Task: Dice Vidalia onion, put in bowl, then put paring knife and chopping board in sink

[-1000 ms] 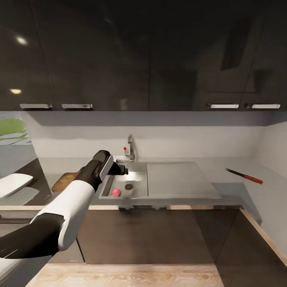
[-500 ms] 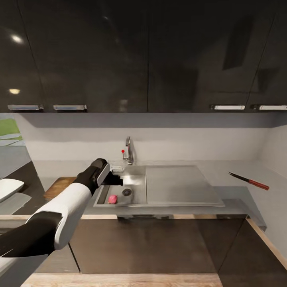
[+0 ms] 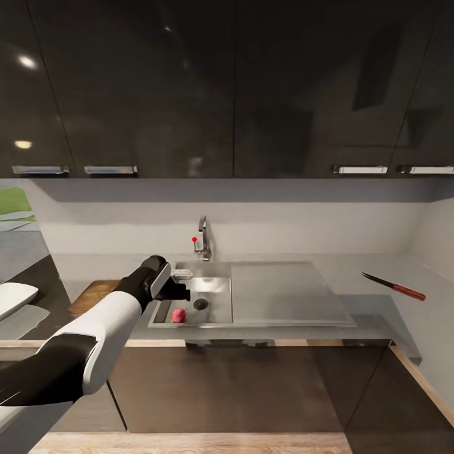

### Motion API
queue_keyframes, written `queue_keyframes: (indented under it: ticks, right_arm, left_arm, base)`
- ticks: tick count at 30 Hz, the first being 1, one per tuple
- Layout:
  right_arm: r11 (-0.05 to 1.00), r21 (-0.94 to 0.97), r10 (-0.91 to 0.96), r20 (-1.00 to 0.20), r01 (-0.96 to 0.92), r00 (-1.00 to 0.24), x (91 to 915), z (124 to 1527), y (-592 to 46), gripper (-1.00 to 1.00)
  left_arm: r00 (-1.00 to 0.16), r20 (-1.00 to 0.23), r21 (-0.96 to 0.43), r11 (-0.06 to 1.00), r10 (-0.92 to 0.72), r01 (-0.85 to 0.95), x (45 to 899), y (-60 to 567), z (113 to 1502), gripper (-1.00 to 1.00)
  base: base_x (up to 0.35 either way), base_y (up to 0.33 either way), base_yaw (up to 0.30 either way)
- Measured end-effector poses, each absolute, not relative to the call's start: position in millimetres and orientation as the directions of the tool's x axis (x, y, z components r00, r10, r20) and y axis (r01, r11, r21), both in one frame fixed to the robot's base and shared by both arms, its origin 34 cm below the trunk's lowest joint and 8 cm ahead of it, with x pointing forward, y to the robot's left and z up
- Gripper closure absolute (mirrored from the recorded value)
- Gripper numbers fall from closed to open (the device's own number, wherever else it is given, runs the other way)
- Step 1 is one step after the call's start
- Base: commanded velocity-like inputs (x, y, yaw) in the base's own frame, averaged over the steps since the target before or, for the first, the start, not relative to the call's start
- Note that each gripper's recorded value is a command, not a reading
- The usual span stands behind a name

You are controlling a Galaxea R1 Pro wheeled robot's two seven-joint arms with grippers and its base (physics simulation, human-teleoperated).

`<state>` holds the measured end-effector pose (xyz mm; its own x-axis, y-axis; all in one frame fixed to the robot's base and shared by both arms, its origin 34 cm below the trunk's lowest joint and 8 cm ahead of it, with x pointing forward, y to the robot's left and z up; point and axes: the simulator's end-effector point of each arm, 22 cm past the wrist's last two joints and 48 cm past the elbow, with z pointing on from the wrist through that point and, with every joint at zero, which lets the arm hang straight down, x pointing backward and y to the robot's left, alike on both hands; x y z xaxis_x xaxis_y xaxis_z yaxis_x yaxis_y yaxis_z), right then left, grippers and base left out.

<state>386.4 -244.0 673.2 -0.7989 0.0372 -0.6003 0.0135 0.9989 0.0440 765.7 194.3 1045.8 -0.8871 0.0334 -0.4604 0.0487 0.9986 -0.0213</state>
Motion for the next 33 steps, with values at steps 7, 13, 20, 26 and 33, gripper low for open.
queue_keyframes:
  ticks: [7,13,20,26,33]
  right_arm:
    - [0.999,0.032,0.038,-0.479,0.026,-0.877,358,655,-249,-1.00]
    - [0.999,0.023,0.039,-0.422,0.032,-0.906,345,649,-251,-1.00]
    - [0.999,0.019,0.039,-0.405,0.034,-0.913,340,646,-252,-1.00]
    - [0.999,0.016,0.039,-0.398,0.036,-0.917,337,645,-253,-1.00]
    - [0.999,0.015,0.040,-0.375,0.037,-0.926,331,641,-253,-1.00]
  left_arm:
    - [-0.890,-0.455,-0.022,0.999,0.034,0.050,764,194,1044,-1.00]
    - [-0.894,-0.446,-0.023,0.998,0.035,0.051,762,192,1040,-1.00]
    - [-0.901,-0.432,-0.024,0.998,0.035,0.050,760,193,1032,-1.00]
    - [-0.906,-0.422,-0.024,0.998,0.035,0.050,759,193,1026,-1.00]
    - [-0.920,-0.390,-0.024,0.999,0.035,0.048,754,194,1011,-1.00]
  base:
    - [0.000,0.000,0.000]
    - [0.000,0.000,0.000]
    - [0.055,0.000,0.000]
    - [0.156,0.000,0.000]
    - [0.061,0.000,0.000]
